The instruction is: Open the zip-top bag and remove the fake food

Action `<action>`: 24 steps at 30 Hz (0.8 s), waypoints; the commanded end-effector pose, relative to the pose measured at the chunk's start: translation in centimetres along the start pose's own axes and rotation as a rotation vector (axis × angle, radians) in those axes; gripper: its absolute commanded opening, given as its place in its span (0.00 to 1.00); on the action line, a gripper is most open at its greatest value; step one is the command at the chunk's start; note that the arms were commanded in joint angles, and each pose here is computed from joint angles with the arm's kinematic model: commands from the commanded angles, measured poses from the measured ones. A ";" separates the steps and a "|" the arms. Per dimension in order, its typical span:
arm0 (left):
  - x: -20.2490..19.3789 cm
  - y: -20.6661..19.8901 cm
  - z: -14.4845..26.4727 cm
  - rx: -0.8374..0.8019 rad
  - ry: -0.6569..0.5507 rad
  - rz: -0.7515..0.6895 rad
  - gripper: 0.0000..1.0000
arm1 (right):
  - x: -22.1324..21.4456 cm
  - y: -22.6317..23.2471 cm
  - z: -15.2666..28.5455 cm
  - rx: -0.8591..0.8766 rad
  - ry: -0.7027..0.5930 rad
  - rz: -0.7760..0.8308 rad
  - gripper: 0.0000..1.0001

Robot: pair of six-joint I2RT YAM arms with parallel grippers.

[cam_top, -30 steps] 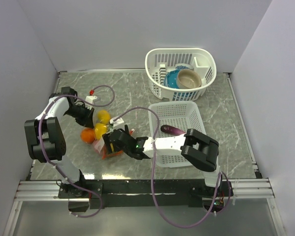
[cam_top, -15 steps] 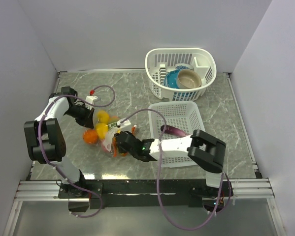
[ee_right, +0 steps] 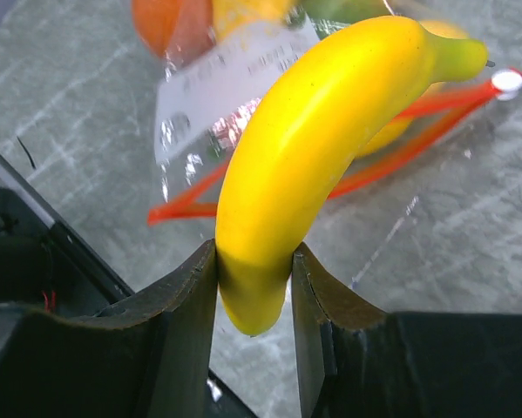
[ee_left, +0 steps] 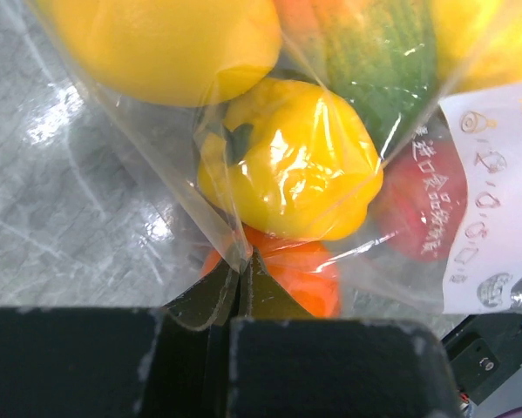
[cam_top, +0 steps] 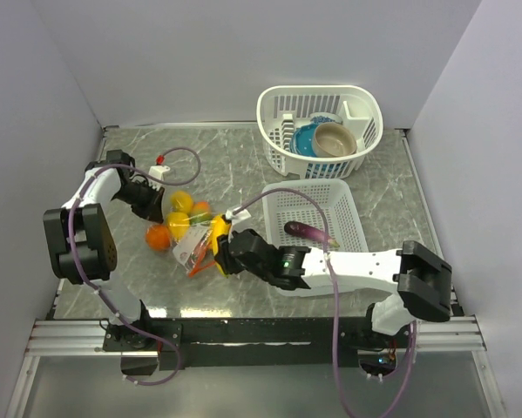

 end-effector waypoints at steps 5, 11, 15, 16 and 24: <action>0.5 1.3 1.2 0.038 -0.027 -0.016 0.01 | 0.5 -5.2 6.3 -0.176 -0.049 -0.022 0.09; 0.8 0.7 1.4 0.010 -0.043 -0.017 0.01 | 6.1 -12.3 9.5 -0.529 -0.285 -0.235 0.10; 0.5 0.5 1.5 0.013 -0.035 -0.023 0.01 | 7.0 -17.0 9.7 -0.738 -0.324 -0.337 0.33; 0.6 0.4 1.7 0.016 -0.037 -0.030 0.01 | 6.8 -17.4 9.2 -0.760 -0.304 -0.330 0.36; 0.6 0.0 1.8 0.006 -0.044 -0.042 0.04 | 6.4 -18.1 7.4 -0.778 -0.250 -0.276 1.00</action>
Point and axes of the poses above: each gripper's point midway between its finger pads, its own z axis back along the fingers, its own y axis along the line the jaws close on, x = y × z, the point moved 5 cm from there along z, back along the fingers, and after that the axes turned 8 degrees about -z, right-handed, at the moved point
